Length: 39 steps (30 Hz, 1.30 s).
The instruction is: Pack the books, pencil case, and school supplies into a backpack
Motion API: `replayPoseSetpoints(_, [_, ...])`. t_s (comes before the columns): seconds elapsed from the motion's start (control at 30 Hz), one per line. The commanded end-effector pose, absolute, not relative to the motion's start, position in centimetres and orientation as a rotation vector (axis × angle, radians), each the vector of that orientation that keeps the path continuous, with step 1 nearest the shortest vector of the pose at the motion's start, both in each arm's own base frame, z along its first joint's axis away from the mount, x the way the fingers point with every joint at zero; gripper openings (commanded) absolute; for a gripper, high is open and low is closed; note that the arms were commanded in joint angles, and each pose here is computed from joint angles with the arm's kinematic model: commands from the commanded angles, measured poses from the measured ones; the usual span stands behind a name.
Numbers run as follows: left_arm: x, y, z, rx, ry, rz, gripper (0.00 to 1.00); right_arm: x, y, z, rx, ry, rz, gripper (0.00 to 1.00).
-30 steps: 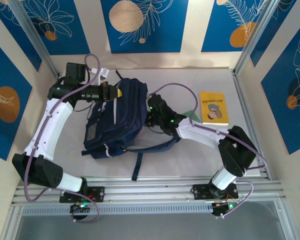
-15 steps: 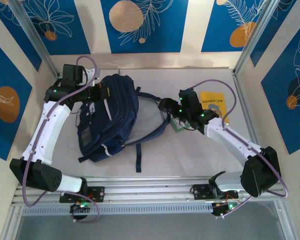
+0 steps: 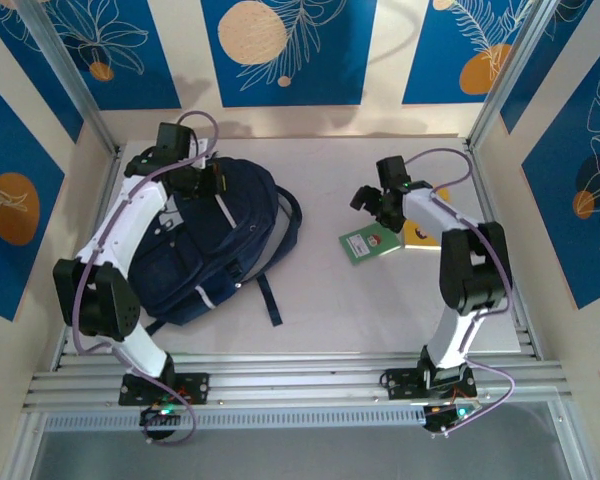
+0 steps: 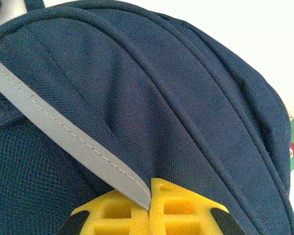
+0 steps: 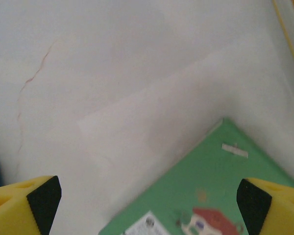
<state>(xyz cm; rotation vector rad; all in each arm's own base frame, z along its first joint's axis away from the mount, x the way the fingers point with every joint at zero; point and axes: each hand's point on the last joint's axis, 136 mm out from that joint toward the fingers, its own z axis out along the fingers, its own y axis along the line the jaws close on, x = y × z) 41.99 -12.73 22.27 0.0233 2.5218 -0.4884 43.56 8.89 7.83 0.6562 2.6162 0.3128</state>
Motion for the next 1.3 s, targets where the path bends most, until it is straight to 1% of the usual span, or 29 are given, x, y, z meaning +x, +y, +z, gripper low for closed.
replayPoseSetpoints(0.0, [40.5,-14.6,19.6,0.165,2.589,-0.494,0.02,44.1,7.1,6.9,0.628,2.678,0.218,0.95])
replayPoseSetpoints(0.07, [39.7,-15.4,18.3,0.198,2.628,-0.511,0.14,44.6,6.4,6.0,0.616,2.702,0.162,0.95])
replayPoseSetpoints(0.13, [39.3,-15.7,17.9,0.181,2.635,-0.543,0.33,44.8,6.1,5.4,0.603,2.727,0.127,0.95])
replayPoseSetpoints(0.17, [39.1,-16.0,18.1,0.175,2.623,-0.566,0.39,44.9,6.2,5.0,0.59,2.743,0.13,0.95])
replayPoseSetpoints(0.27, [38.5,-16.6,19.4,0.166,2.583,-0.608,0.48,44.4,6.4,3.7,0.578,2.801,0.127,0.96])
replayPoseSetpoints(0.4, [36.9,-19.6,20.7,0.205,2.535,-0.681,0.54,43.3,7.4,3.0,0.568,2.84,0.197,0.96])
replayPoseSetpoints(0.6, [34.7,-26.1,19.8,0.192,2.524,-0.885,0.56,40.3,9.6,3.0,0.583,2.866,0.366,0.95])
replayPoseSetpoints(0.7, [34.2,-29.4,18.4,0.148,2.541,-0.987,0.57,38.4,10.3,3.0,0.603,2.855,0.416,0.95])
replayPoseSetpoints(0.77, [34.1,-31.6,16.5,0.123,2.579,-1.028,0.57,37.1,10.7,3.0,0.614,2.847,0.445,0.94])
replayPoseSetpoints(0.93, [34.8,-34.5,10.9,0.053,2.719,-0.997,0.57,34.1,11.2,2.7,0.658,2.833,0.54,0.94])
replayPoseSetpoints(1.07, [35.4,-36.5,7.6,0.048,2.783,-0.981,0.55,32.9,11.5,2.6,0.693,2.808,0.612,0.94])
replayPoseSetpoints(1.27, [36.4,-38.1,5.0,0.046,2.824,-0.947,0.51,32.5,12.3,2.6,0.707,2.782,0.735,0.92])
